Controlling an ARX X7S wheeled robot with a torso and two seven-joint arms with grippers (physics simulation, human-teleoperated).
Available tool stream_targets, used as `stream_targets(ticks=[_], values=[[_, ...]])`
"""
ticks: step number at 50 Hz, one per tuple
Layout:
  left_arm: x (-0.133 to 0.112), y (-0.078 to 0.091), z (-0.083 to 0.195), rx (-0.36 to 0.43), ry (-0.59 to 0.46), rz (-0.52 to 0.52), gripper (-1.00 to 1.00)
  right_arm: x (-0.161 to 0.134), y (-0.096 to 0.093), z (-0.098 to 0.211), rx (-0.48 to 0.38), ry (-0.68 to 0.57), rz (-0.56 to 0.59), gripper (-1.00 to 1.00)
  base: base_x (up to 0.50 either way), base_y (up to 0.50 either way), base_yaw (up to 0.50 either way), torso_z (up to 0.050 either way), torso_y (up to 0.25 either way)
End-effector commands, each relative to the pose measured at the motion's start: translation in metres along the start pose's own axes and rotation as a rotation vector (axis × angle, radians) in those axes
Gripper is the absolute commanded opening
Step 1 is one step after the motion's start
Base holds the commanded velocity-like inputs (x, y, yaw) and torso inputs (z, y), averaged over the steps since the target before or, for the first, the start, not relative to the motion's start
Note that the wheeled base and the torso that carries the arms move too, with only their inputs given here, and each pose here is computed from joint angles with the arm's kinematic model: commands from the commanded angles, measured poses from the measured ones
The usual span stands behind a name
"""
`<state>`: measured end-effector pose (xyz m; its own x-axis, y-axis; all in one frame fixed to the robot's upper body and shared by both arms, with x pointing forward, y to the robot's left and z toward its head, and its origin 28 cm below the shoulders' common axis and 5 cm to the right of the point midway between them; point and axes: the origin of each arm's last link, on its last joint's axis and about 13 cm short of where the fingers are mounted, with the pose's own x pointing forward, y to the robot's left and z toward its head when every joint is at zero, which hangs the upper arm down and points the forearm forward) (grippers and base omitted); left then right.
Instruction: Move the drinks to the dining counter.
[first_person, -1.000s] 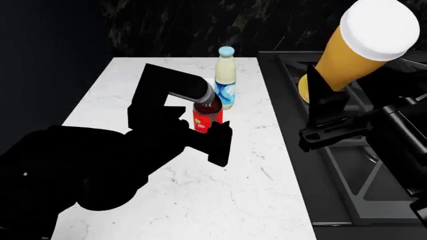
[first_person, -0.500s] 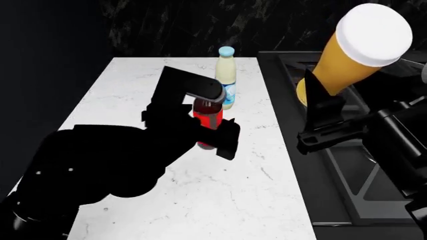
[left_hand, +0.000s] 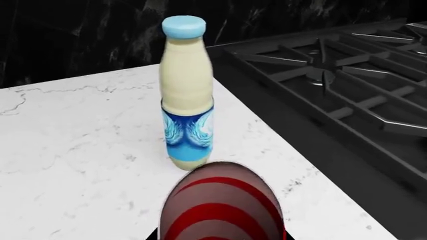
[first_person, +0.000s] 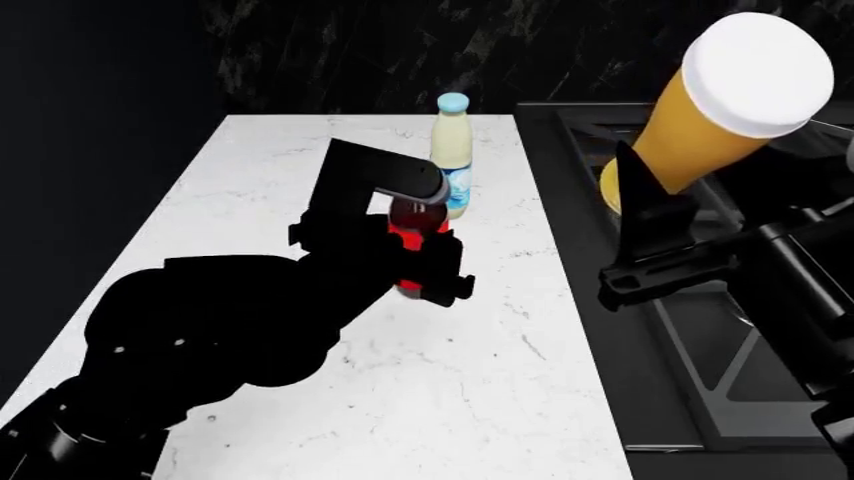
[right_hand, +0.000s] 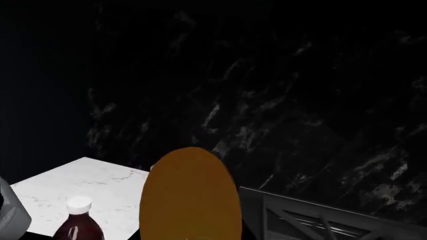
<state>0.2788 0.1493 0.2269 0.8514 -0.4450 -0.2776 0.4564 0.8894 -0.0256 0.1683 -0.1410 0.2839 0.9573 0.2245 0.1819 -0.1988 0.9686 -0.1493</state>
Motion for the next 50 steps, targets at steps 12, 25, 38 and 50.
stream_targets(ticks=[12, 25, 38, 50], values=[[-0.042, -0.001, 0.048, 0.041, -0.214, 0.055, -1.0, 0.0, -0.001, 0.001, -0.095, -0.026, -0.133, -1.0, 0.0, 0.0, 0.0, 0.0, 0.0], [-0.138, -0.008, 0.102, 0.229, -0.405, 0.161, -1.0, 0.005, -0.009, 0.011, 0.002, 0.078, -0.29, -1.0, 0.0, 0.0, 0.0, 0.001, 0.001], [-0.169, -0.005, 0.106, 0.245, -0.473, 0.225, -1.0, -0.001, -0.008, 0.026, -0.043, 0.066, -0.316, -1.0, -0.25, 0.0, 0.0, 0.0, 0.001], [-0.165, -0.007, 0.104, 0.262, -0.46, 0.214, -1.0, 0.001, -0.008, 0.022, -0.04, 0.069, -0.31, -1.0, -0.5, -0.01, 0.0, 0.001, 0.0]])
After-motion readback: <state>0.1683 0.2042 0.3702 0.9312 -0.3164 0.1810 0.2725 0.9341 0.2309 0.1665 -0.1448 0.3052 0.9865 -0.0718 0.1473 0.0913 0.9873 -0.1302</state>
